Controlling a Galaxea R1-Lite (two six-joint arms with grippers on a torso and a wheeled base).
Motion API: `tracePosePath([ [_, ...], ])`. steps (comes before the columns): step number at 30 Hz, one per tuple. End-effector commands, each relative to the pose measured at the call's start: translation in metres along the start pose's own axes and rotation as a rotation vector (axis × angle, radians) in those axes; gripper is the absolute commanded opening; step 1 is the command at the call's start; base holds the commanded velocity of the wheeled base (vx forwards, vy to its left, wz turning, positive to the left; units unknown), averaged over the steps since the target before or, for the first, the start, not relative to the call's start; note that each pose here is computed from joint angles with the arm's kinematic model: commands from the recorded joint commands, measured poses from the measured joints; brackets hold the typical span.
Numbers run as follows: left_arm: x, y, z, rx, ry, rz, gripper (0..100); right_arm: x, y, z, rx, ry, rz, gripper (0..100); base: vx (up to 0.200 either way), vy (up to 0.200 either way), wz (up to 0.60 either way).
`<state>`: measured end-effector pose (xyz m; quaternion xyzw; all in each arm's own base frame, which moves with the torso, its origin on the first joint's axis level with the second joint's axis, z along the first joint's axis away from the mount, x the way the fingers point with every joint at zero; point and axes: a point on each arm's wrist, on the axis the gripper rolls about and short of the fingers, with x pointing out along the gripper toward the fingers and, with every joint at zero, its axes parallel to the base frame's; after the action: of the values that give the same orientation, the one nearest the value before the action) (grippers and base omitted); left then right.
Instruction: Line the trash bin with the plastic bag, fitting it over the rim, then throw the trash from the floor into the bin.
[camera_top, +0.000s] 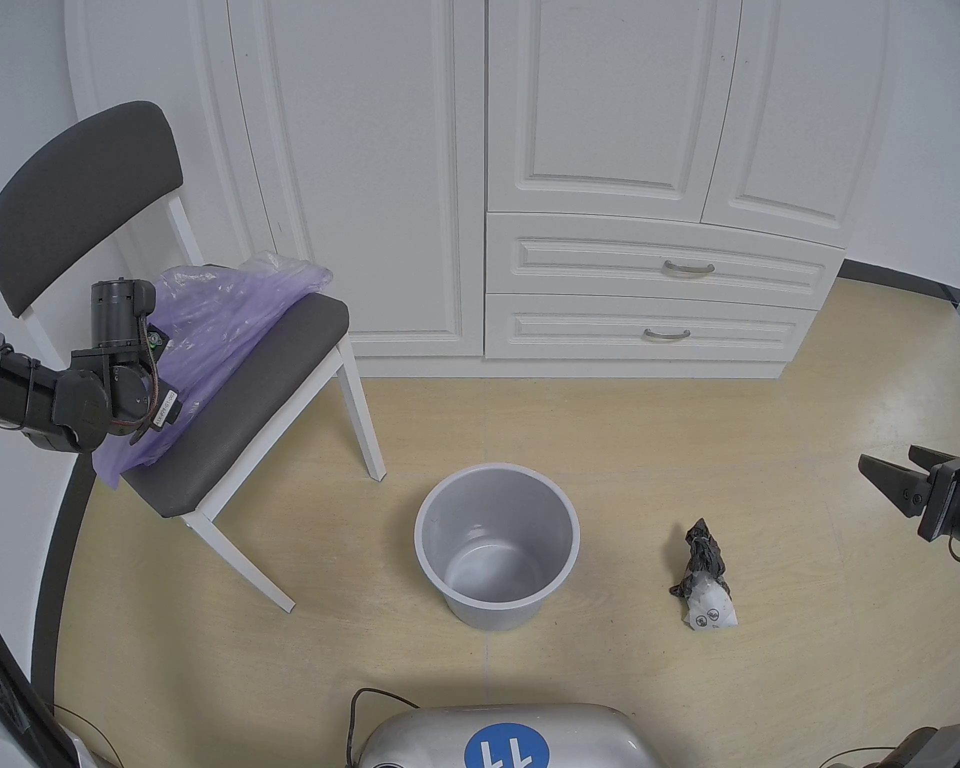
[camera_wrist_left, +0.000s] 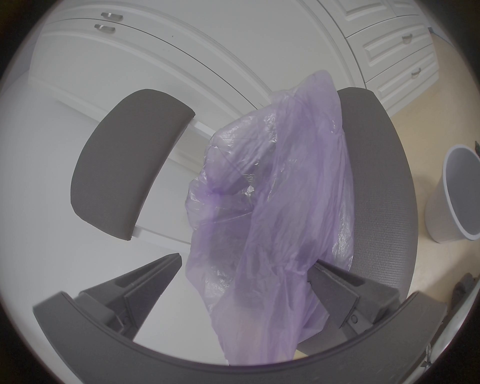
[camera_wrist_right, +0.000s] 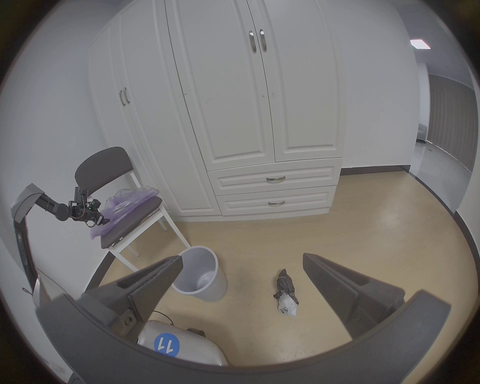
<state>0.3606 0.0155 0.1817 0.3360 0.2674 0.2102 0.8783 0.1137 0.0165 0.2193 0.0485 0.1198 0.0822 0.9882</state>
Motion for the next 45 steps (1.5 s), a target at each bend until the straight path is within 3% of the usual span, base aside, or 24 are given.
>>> tracePosePath([
  [1, 0.007, -0.005, -0.003, 0.008, 0.015, -0.008, 100, 0.002, 0.000, -0.001, 0.000, 0.010, 0.000, 100, 0.000, 0.000, 0.00],
  [6, 0.011, -0.006, -0.002, -0.007, -0.001, 0.007, 100, 0.002, 0.000, -0.001, 0.000, 0.008, 0.000, 100, 0.000, 0.000, 0.00],
  [7, 0.011, -0.006, -0.002, -0.007, -0.001, 0.007, 0, 0.002, 0.000, -0.001, 0.000, 0.008, 0.000, 100, 0.000, 0.000, 0.00],
  [15, 0.009, -0.005, -0.007, -0.040, -0.041, 0.038, 0, 0.002, 0.000, -0.003, -0.004, 0.017, -0.001, 100, 0.000, 0.000, 0.00],
  [23, -0.025, 0.009, -0.013, -0.115, -0.171, 0.049, 0, 0.001, -0.001, -0.006, -0.032, 0.019, -0.001, 100, 0.000, 0.000, 0.00],
  [30, -0.072, 0.005, 0.002, -0.383, -0.358, -0.141, 0, 0.000, -0.001, -0.005, -0.054, -0.050, -0.012, 100, 0.000, 0.000, 0.00],
  [31, -0.084, 0.000, 0.008, -0.483, -0.399, -0.219, 0, 0.003, -0.002, -0.006, -0.055, -0.045, -0.014, 100, 0.000, 0.000, 0.00],
  [32, -0.085, 0.000, 0.009, -0.492, -0.401, -0.225, 0, 0.003, -0.002, -0.006, -0.054, -0.045, -0.014, 100, 0.000, 0.000, 0.00],
  [34, -0.100, -0.007, 0.015, -0.604, -0.435, -0.322, 0, 0.006, -0.002, -0.005, -0.054, -0.039, -0.016, 100, 0.000, 0.000, 0.00],
  [35, -0.100, -0.007, 0.015, -0.604, -0.435, -0.322, 0, 0.006, -0.002, -0.005, -0.054, -0.039, -0.016, 100, 0.000, 0.000, 0.00],
  [36, -0.118, -0.013, 0.023, -0.705, -0.464, -0.408, 0, 0.011, -0.001, -0.007, -0.052, -0.017, -0.012, 100, 0.000, 0.000, 0.00],
  [38, -0.127, -0.016, 0.026, -0.738, -0.476, -0.445, 0, 0.013, 0.001, -0.008, -0.051, -0.009, -0.002, 100, 0.000, 0.000, 0.00],
  [40, -0.154, -0.023, 0.033, -0.824, -0.509, -0.557, 0, 0.019, 0.012, -0.004, -0.030, -0.015, 0.052, 100, 0.000, 0.000, 0.00],
  [45, -0.179, -0.029, 0.040, -0.901, -0.559, -0.662, 0, 0.063, 0.063, 0.008, 0.097, -0.040, 0.158, 100, 0.000, 0.000, 0.00],
])
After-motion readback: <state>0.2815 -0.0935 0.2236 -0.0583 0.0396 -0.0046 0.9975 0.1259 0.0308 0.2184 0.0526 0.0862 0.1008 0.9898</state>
